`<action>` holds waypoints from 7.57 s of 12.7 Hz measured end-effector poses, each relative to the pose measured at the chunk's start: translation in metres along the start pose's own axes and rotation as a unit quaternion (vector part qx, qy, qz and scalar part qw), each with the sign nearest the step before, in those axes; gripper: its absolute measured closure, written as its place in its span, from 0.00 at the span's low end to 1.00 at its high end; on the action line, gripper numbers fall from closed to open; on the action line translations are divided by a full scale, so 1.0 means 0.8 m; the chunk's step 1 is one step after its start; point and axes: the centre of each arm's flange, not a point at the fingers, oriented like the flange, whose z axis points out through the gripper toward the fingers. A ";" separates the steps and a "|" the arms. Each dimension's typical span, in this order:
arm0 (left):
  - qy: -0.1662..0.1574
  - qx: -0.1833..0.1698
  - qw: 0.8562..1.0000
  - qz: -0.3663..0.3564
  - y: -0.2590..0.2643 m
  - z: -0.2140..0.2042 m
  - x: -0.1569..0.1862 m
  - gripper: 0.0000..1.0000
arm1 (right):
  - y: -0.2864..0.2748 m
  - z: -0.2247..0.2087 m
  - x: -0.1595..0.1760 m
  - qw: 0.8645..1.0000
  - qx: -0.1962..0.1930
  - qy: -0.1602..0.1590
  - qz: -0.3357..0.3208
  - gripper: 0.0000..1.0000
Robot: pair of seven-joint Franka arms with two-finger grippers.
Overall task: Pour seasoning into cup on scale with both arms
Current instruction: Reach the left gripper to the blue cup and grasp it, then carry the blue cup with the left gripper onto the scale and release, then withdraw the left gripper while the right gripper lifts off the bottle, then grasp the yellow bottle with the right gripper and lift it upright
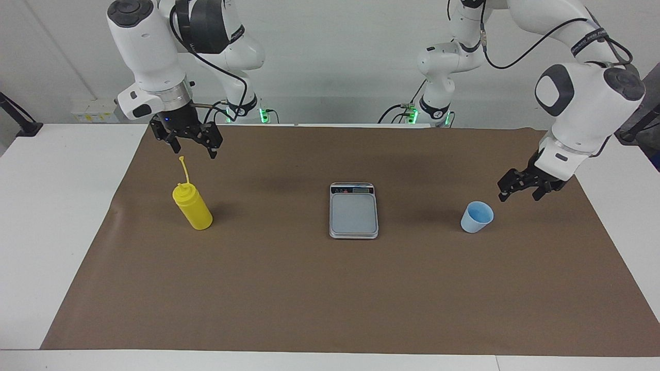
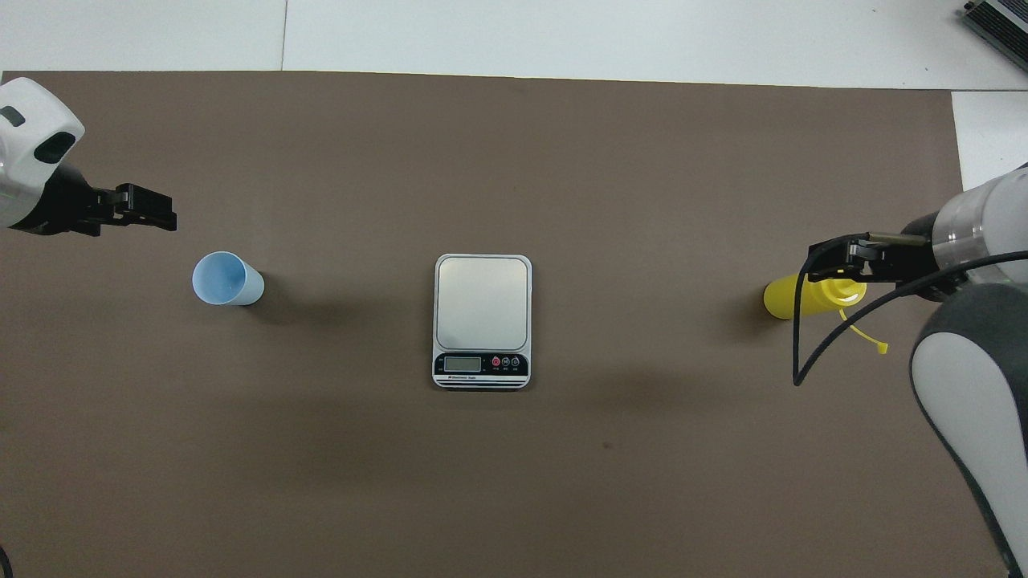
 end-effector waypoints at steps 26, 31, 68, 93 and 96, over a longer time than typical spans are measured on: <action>0.008 -0.001 0.997 -0.071 0.012 0.078 -0.031 0.97 | 0.000 0.000 0.000 1.000 0.000 0.000 0.000 0.00; 0.009 -0.015 0.999 -0.044 0.132 0.009 -0.017 0.97 | 0.000 0.000 0.000 1.000 0.000 0.000 0.000 0.00; 0.034 0.018 0.998 -0.057 0.336 0.026 -0.061 0.00 | 0.002 0.000 0.000 1.000 0.000 0.000 0.001 0.00; -0.025 0.014 0.998 0.050 0.099 -0.182 -0.083 0.00 | 0.195 0.166 0.212 0.915 0.125 -0.134 0.359 0.00; -0.032 0.015 0.998 0.050 0.099 -0.184 -0.086 0.00 | 0.223 0.214 0.207 0.882 0.143 -0.189 0.407 0.00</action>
